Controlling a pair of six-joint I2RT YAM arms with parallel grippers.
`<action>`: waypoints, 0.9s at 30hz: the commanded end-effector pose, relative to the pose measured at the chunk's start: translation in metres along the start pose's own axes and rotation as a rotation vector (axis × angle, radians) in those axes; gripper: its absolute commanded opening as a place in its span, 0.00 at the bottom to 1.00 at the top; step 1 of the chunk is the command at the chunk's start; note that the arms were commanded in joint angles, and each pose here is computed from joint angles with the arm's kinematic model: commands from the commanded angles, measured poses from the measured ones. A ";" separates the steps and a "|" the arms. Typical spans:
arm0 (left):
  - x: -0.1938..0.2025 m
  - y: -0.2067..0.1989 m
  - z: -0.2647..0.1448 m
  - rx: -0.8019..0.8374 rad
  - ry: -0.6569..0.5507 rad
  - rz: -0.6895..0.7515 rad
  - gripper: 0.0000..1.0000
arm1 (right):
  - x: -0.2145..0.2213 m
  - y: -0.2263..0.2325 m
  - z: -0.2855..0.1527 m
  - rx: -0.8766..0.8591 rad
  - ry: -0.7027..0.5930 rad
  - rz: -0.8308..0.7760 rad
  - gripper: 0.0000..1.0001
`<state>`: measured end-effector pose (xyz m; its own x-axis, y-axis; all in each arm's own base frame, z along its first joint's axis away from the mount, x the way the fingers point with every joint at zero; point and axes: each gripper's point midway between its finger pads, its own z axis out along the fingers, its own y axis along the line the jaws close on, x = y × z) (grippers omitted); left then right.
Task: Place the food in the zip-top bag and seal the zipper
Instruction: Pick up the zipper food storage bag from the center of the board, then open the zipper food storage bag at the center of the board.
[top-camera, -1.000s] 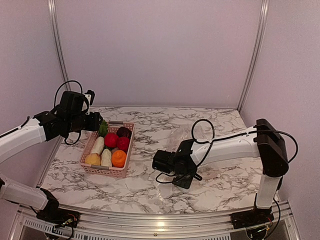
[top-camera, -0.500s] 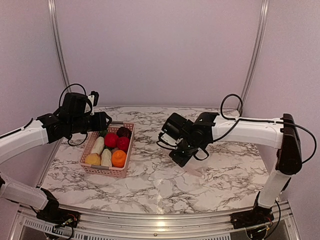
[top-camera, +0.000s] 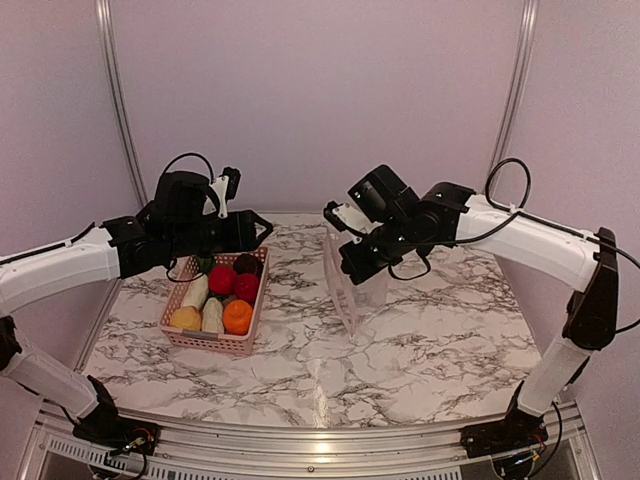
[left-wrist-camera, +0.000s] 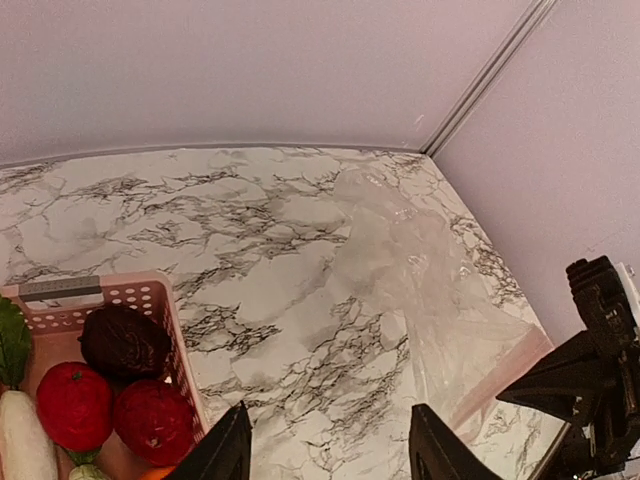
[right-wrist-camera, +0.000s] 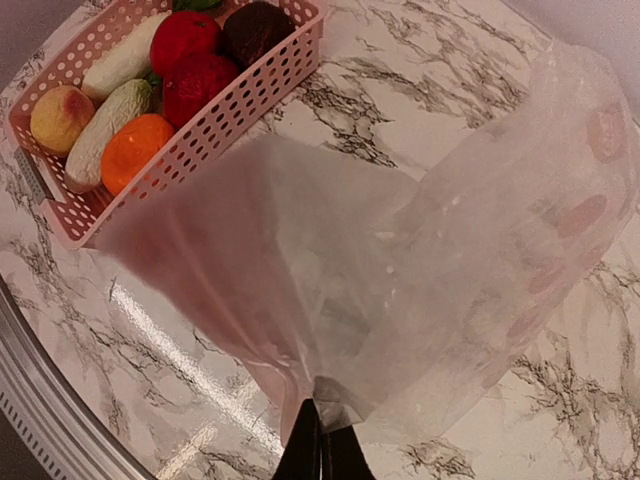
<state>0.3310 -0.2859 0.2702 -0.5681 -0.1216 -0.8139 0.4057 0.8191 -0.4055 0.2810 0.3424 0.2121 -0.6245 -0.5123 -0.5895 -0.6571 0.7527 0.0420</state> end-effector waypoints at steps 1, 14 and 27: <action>0.017 -0.041 0.016 0.147 0.055 -0.001 0.54 | -0.034 -0.003 -0.029 -0.120 -0.124 0.112 0.00; 0.053 -0.104 0.066 0.236 0.153 0.034 0.47 | -0.051 -0.007 -0.036 -0.216 -0.194 0.179 0.00; 0.056 -0.099 0.088 0.158 0.197 0.099 0.39 | -0.058 -0.019 -0.041 -0.223 -0.217 0.193 0.00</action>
<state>0.3201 -0.4269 0.2376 -0.6378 0.0389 -0.7692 0.5679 0.6984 -0.4355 0.3083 0.3429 0.2625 -0.6693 -0.2884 -0.6847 -0.6228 0.7203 0.3054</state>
